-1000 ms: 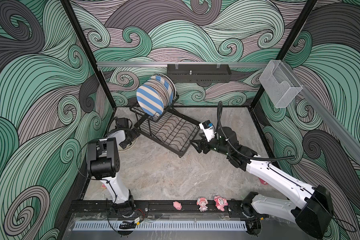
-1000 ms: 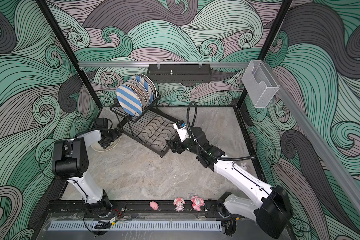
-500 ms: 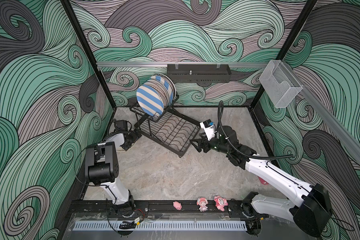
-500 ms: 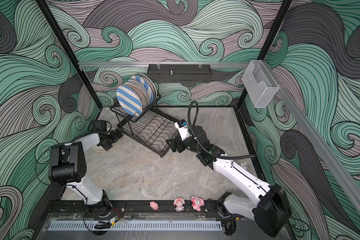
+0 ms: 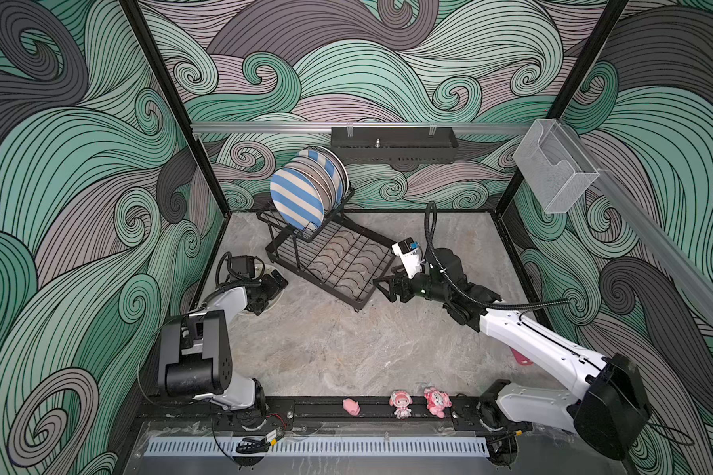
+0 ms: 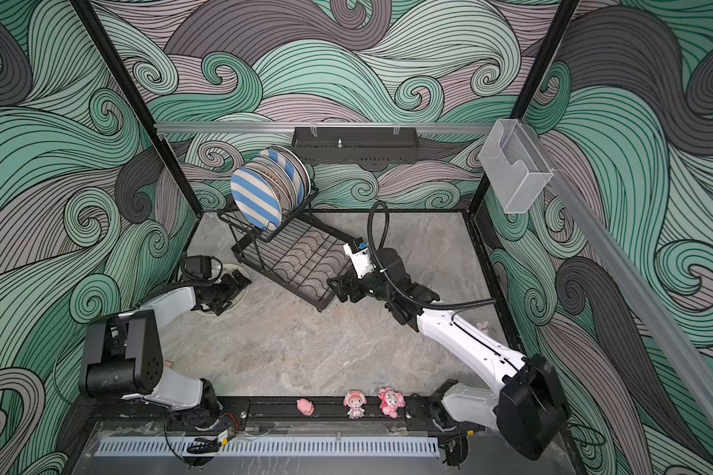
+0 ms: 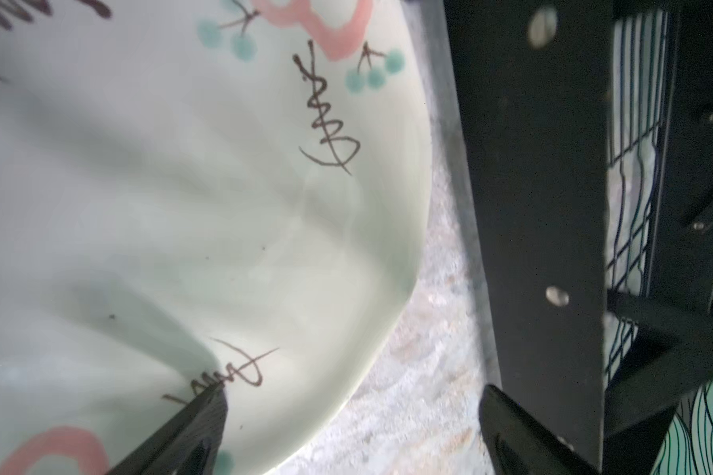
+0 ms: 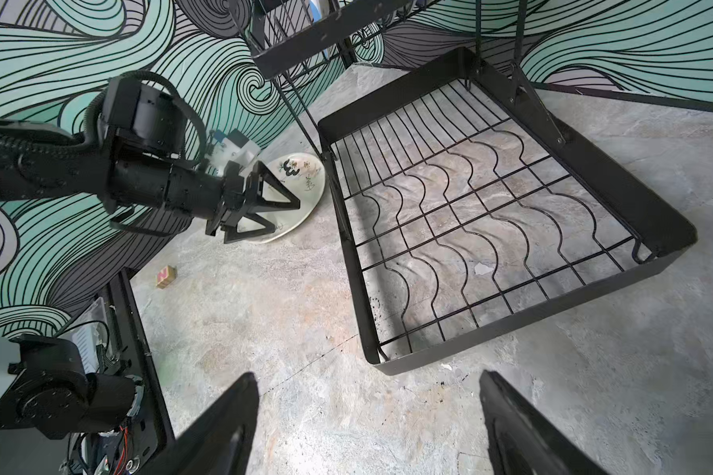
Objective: Load the plates into the dish rack
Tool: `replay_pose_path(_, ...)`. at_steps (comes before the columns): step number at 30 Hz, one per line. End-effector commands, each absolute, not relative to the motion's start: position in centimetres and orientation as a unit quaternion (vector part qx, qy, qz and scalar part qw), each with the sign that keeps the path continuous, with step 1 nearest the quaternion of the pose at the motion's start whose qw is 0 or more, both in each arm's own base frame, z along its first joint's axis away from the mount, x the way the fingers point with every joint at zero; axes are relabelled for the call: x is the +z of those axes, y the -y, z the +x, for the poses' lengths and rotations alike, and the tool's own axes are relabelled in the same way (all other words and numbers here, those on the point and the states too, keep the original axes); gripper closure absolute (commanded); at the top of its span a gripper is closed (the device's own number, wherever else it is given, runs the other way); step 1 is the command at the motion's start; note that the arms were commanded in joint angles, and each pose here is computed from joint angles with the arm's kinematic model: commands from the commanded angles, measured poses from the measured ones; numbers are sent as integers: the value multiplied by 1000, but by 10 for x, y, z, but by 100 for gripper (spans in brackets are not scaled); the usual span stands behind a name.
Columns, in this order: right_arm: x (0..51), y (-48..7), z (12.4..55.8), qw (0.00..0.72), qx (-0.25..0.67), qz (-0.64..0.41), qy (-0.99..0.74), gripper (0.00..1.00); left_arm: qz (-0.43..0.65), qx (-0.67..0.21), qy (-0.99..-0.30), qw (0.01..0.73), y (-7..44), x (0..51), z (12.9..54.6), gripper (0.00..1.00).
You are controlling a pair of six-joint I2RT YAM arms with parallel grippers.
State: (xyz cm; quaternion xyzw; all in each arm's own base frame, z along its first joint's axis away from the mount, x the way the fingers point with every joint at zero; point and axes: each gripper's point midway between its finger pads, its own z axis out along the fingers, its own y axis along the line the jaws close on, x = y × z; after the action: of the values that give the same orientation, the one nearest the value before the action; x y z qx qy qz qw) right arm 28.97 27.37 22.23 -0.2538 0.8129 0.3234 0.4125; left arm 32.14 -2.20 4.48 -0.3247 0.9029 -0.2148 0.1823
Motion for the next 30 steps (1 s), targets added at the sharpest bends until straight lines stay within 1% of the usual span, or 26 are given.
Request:
replay_pose_path(1, 231, -279, 290, 405, 343, -253, -809, 16, -340, -212, -916, 26, 59, 10, 242, 1)
replay_pose_path(2, 228, -279, 289, 398, 346, -252, -812, 16, -330, -214, -919, 29, 65, 15, 237, 1)
replay_pose_path(7, 211, -285, 280, 359, 368, -251, -820, 16, -297, -221, -929, 1, 88, 11, 205, 1)
replay_pose_path(11, 197, -290, 273, 325, 381, -251, -828, 16, -261, -245, -934, -15, 111, 9, 194, 2)
replay_pose_path(13, 189, -292, 267, 306, 385, -256, -832, 16, -231, -254, -939, -11, 125, 14, 194, 1)
replay_pose_path(15, 180, -296, 260, 286, 386, -258, -838, 16, -190, -252, -949, 0, 139, 22, 192, 1)
replay_pose_path(17, 170, -310, 244, 258, 401, -265, -838, 17, -146, -226, -963, 8, 146, 30, 186, 1)
replay_pose_path(20, 154, -332, 217, 223, 406, -287, -838, 17, -124, -200, -972, 4, 142, 38, 175, 2)
replay_pose_path(21, 149, -337, 209, 217, 403, -294, -839, 17, -125, -182, -975, 13, 134, 41, 173, 1)
replay_pose_path(24, 140, -345, 195, 202, 396, -303, -843, 17, -137, -123, -980, 78, 106, 58, 185, 1)
replay_pose_path(28, 139, -350, 187, 200, 389, -311, -844, 18, -171, -95, -964, 182, 79, 83, 218, 1)
replay_pose_path(30, 134, -355, 183, 194, 386, -318, -844, 18, -210, -94, -952, 203, 62, 87, 228, 1)
